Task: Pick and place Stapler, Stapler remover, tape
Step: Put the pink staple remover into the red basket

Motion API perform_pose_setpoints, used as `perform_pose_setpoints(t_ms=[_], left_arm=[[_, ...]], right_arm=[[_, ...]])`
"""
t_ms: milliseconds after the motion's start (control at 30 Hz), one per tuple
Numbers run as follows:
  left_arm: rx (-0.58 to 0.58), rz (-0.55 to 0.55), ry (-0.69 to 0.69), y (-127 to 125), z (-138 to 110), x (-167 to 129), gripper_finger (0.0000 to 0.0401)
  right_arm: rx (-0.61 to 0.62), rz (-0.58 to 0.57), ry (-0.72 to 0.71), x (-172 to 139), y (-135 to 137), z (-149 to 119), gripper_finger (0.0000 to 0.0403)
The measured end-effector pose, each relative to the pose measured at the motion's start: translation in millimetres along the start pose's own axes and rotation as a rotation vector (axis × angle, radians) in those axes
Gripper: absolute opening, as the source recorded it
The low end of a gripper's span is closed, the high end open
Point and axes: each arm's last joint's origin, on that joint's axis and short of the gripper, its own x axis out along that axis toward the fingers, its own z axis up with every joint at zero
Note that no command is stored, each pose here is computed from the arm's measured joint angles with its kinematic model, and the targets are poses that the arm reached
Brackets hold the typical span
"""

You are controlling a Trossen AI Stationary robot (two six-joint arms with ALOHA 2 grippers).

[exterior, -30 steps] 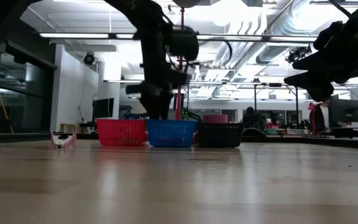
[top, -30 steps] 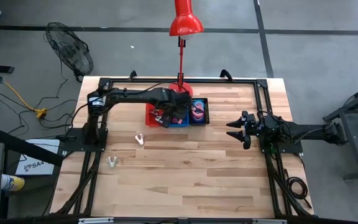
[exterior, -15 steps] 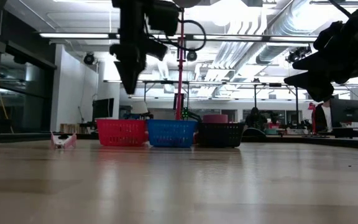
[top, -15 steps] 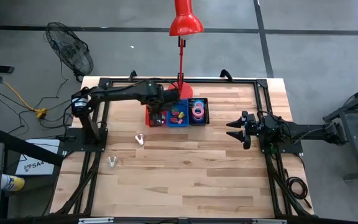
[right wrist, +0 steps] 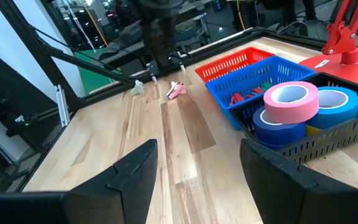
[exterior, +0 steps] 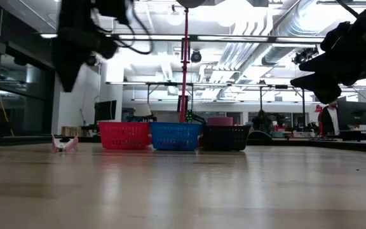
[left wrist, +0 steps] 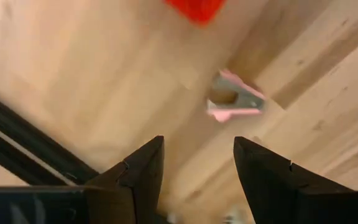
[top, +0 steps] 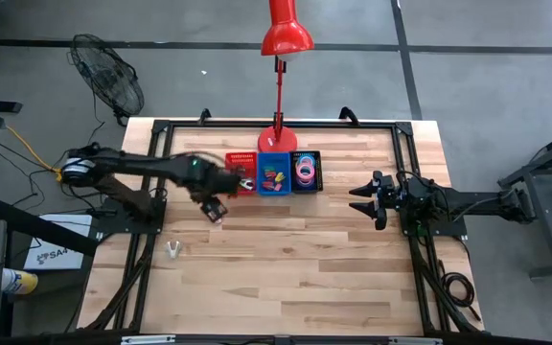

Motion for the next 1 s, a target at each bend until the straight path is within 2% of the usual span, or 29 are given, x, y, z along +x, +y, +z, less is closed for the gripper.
perform_pose_setpoints(t_ms=[167, 300, 433, 600, 767, 1000], left_arm=[[-0.174, -0.038, -0.012, -17, -29, 15, 0.0189], [-0.289, -0.080, -0.063, -32, -39, 24, 0.0191], [-0.389, -0.125, -0.140, -45, -45, 34, 0.0214], [-0.499, -0.150, -0.142, -57, -40, 51, 0.0265], [-0.519, -0.166, -0.145, -68, -32, 64, 0.0307], [-0.566, -0.203, -0.106, -75, -22, 76, 0.0323]], right_arm=[[0.000, 0.000, 0.000, 0, 0, 0, 0.0220], [0.000, 0.001, -0.001, 0, 0, 0, 0.0220], [0.000, 0.000, 0.000, 0, 0, 0, 0.0220], [0.000, 0.000, 0.000, 0, 0, 0, 0.0220], [0.000, 0.000, 0.000, 0, 0, 0, 0.0220], [0.000, 0.000, -0.001, 0, 0, 0, 0.0220]])
